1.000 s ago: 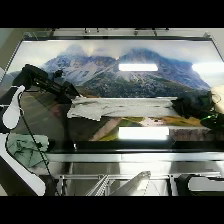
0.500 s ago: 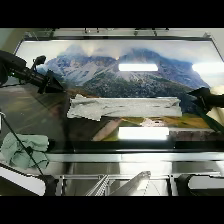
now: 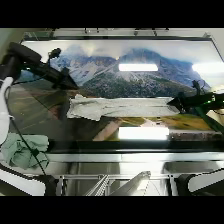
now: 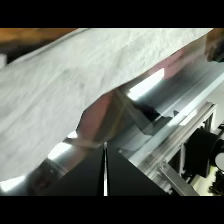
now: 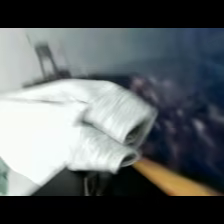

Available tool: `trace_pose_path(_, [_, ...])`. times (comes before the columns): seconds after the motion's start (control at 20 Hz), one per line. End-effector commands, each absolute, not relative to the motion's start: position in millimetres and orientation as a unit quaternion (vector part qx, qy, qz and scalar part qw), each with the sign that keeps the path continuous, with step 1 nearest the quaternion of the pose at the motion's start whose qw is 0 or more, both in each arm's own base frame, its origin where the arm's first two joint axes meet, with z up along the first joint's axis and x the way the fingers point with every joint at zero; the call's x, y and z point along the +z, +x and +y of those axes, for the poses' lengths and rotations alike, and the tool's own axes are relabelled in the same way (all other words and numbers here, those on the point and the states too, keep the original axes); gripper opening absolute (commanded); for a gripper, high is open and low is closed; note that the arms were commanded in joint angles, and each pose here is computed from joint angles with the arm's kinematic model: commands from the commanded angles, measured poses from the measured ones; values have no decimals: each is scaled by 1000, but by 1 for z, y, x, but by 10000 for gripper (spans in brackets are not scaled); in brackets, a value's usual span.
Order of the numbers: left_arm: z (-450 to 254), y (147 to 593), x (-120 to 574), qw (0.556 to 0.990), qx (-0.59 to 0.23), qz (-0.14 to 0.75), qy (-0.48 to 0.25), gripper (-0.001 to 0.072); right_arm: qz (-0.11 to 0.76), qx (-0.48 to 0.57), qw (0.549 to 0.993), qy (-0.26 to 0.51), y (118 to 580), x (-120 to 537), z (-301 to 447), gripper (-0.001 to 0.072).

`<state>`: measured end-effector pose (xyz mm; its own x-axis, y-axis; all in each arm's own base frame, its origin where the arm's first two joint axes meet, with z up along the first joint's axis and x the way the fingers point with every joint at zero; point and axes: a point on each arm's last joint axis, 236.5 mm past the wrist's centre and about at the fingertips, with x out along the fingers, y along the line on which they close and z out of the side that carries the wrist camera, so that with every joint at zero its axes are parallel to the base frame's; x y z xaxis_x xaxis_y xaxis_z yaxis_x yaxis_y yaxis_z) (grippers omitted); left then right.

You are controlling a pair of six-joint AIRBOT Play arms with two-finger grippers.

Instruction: Fold the shirts.

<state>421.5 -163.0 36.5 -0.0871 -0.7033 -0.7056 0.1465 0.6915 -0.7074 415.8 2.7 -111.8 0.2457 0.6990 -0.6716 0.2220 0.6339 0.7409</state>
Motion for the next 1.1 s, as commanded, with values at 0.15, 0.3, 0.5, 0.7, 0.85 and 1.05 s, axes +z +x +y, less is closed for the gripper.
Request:
trace_pose_path(0.15, [-288, 408, -46, 618, -364, 679, -159, 21, 572, 212, 702, 368, 422, -64, 10, 13])
trace_pose_path(0.3, [-344, 387, -94, 608, -372, 688, -134, 21, 563, 242, 704, 358, 416, -23, -1, 13])
trace_pose_path(0.5, [-398, 366, -124, 617, -375, 683, -116, 17, 543, 245, 720, 354, 415, 15, -32, 13])
trace_pose_path(0.7, [-441, 358, -131, 600, -395, 687, -105, 16, 541, 253, 721, 353, 408, 32, -39, 13])
trace_pose_path(0.85, [-464, 362, -107, 599, -432, 668, -94, 17, 539, 286, 703, 364, 402, 44, -24, 13])
trace_pose_path(1.05, [-450, 373, -9, 601, -492, 616, -132, 18, 471, 396, 681, 398, 412, 110, 39, 13])
